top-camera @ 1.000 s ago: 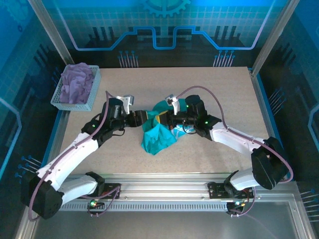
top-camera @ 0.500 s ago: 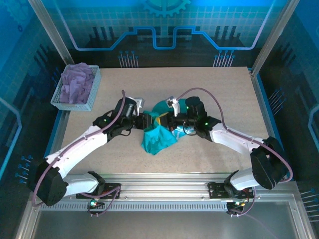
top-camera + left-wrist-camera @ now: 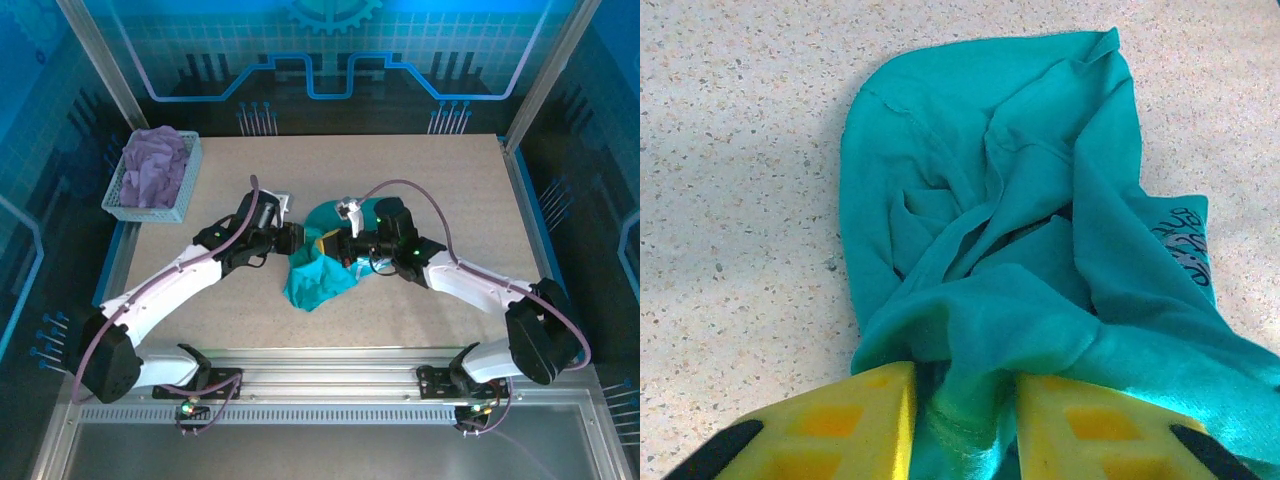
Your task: Fold the inside-out t-shirt
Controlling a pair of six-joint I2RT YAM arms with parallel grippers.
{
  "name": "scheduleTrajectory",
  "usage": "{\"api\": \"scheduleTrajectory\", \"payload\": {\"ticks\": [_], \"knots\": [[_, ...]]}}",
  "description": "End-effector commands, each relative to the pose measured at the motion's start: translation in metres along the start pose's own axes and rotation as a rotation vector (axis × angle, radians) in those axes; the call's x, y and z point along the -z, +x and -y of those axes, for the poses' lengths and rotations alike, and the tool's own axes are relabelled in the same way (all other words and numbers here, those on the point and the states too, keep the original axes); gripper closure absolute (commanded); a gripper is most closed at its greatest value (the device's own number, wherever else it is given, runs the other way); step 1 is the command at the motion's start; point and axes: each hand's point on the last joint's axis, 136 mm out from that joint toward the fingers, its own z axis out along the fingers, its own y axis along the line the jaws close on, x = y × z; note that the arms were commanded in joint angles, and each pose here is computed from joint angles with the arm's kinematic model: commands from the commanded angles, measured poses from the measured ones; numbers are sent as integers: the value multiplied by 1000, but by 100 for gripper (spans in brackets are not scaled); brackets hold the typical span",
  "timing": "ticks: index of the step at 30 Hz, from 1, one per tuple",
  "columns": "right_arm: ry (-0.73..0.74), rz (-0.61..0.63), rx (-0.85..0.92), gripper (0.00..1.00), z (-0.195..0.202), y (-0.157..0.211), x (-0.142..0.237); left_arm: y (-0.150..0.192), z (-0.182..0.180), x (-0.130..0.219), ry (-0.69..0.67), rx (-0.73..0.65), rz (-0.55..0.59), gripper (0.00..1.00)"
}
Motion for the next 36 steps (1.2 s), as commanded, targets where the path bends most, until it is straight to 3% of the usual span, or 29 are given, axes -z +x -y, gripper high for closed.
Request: {"api": "scheduleTrajectory", "payload": {"ticks": [1, 5, 9, 11, 14, 17, 20, 22, 25, 31, 36], "knots": [[9, 39, 35, 100, 0, -9, 8, 0, 1, 0, 5, 9, -5, 66], [9, 36, 35, 100, 1, -9, 7, 2, 4, -3, 23, 16, -9, 73], [61, 6, 76, 100, 9, -2, 8, -10, 18, 8, 84, 10, 18, 99], [147, -23, 128, 100, 20, 3, 14, -16, 30, 21, 150, 17, 41, 100], [238, -36, 214, 100, 28, 2, 25, -20, 60, 51, 370, 79, 20, 100], [250, -35, 287, 100, 24, -1, 28, -23, 83, 82, 598, 170, -22, 100], [264, -39, 316, 99, 24, 0, 30, -25, 88, 104, 685, 222, -44, 100], [280, -49, 312, 98, 28, 1, 30, -25, 91, 116, 708, 218, -40, 100], [326, -67, 259, 89, 35, 1, 31, -21, 91, 123, 706, 200, -40, 100], [506, -138, 215, 71, 46, 6, 45, -18, 81, 106, 660, 203, -33, 100], [424, -172, 320, 59, 15, 25, 47, -20, 79, 95, 648, 212, -32, 100]]}}
